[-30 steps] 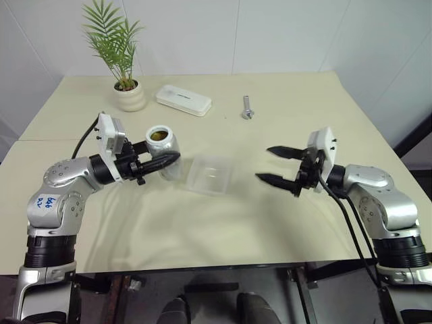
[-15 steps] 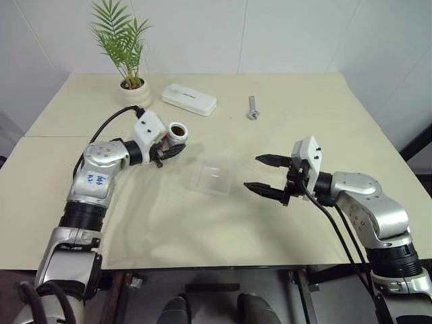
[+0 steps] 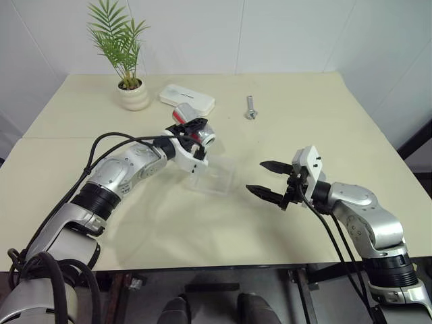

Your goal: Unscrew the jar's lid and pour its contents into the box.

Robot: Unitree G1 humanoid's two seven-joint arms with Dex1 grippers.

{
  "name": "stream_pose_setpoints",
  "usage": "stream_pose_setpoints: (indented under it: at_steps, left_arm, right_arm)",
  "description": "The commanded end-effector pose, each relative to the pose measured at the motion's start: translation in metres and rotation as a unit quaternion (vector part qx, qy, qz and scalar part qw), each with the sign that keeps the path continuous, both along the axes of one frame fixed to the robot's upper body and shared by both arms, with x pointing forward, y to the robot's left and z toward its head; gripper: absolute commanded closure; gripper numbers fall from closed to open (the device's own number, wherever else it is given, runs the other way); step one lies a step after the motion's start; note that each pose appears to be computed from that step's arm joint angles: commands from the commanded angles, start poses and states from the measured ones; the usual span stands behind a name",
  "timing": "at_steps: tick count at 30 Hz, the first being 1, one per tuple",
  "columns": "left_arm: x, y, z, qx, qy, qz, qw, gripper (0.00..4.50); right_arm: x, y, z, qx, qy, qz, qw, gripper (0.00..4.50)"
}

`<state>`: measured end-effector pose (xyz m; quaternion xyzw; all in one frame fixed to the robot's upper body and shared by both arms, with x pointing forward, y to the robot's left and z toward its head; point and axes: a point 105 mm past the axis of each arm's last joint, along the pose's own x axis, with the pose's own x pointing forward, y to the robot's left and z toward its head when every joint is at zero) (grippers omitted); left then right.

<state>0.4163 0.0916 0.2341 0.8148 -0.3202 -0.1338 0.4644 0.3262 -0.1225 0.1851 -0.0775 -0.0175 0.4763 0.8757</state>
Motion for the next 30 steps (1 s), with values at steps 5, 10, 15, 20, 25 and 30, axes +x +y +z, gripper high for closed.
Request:
stream_pose_setpoints:
  at_steps: [5,10,15,20,25,30]
  left_arm:
    - [-0.007,-0.016,0.014,0.078,-0.095,-0.036,0.992,2.54]
    - [-0.006,-0.018,0.015,0.093,-0.089,-0.025,0.991,2.54]
    - [-0.007,-0.017,0.009,0.117,-0.079,-0.026,0.99,2.54]
    - [-0.012,-0.014,0.006,0.094,-0.048,-0.028,0.994,2.54]
    - [0.001,0.023,0.025,-0.195,0.124,0.025,0.972,2.54]
    - [-0.006,0.045,0.03,-0.483,0.337,-0.026,0.808,2.54]
  right_arm:
    - [-0.006,0.0,0.015,0.018,-0.028,0.007,0.999,0.01]
    - [-0.006,0.001,0.016,0.026,-0.029,0.007,0.999,0.01]
    - [-0.007,0.004,0.014,0.03,-0.026,0.015,0.999,0.01]
    - [-0.005,0.004,0.014,0.029,-0.027,0.015,0.999,0.01]
    - [-0.009,0.005,0.01,0.03,-0.022,0.017,0.999,0.01]
    - [-0.01,0.002,0.008,0.025,-0.021,0.015,0.999,0.01]
